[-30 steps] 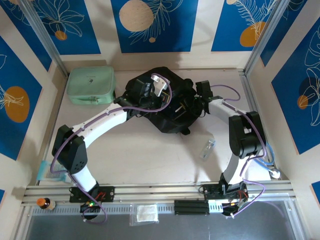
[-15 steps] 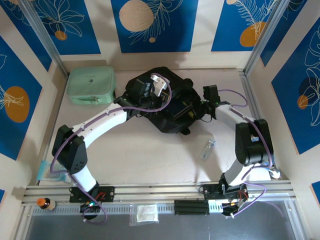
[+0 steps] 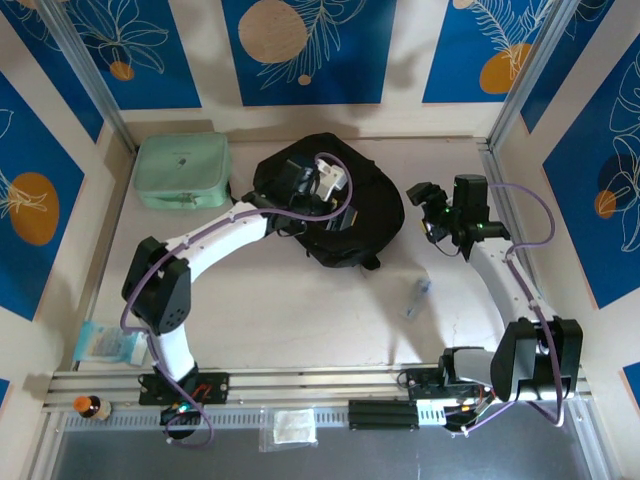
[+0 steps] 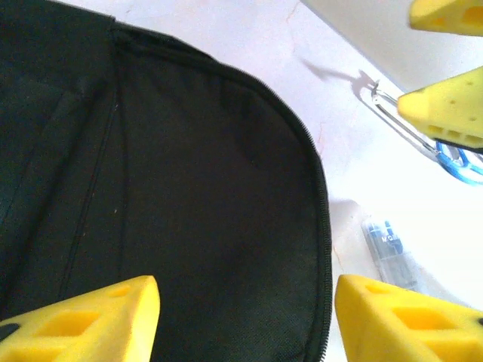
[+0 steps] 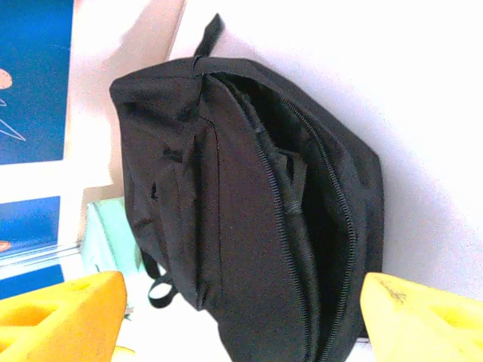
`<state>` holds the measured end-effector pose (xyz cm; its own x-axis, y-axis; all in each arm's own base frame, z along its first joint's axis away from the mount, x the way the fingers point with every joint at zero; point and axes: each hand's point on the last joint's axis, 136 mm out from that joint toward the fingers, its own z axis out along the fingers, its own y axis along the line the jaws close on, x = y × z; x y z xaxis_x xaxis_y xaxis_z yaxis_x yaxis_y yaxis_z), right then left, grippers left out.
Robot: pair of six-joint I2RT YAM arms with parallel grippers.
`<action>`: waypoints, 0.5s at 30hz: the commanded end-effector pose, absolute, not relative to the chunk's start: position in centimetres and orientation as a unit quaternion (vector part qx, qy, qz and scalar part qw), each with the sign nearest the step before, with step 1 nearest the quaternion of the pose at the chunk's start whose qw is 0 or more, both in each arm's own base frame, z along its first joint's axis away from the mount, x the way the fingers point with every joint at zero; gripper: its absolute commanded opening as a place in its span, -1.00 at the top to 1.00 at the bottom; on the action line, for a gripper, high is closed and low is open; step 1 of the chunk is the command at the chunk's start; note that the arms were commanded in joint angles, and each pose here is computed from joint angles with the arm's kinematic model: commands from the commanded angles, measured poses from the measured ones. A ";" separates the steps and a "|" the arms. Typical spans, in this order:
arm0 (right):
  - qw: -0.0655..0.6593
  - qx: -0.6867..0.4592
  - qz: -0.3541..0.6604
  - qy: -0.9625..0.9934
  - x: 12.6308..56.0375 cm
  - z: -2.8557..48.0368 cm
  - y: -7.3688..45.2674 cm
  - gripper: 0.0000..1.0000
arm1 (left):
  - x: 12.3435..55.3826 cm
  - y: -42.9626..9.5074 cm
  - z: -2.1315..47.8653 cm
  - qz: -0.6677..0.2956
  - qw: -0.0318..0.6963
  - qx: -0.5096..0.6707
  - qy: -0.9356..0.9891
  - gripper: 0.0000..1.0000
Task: Pack books, pencil case, and school supplies into a backpack
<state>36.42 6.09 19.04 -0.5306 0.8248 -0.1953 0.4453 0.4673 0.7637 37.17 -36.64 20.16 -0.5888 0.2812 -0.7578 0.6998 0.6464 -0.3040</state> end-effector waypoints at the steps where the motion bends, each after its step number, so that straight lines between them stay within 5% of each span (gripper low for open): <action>1: 0.291 0.384 0.298 0.824 35.5 18.4 5.3 -0.65 | 38.2 -33.8 20.1 -0.273 0.360 0.238 0.860 -0.31; 8: 0.281 0.369 0.293 0.836 35.2 17.8 6.0 -0.67 | 40.1 -24.6 14.9 -0.252 0.332 0.011 0.909 -0.30; 15: 0.271 0.356 0.298 0.843 35.3 17.4 7.5 -0.65 | 41.9 -20.5 10.7 -0.291 0.273 -0.151 0.904 0.06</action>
<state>35.50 7.15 18.21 -0.5809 0.7762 -0.2450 0.4318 0.5490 0.7156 40.65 -20.13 10.34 -0.8283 -0.2867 -0.4814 -0.0111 0.8674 -0.4975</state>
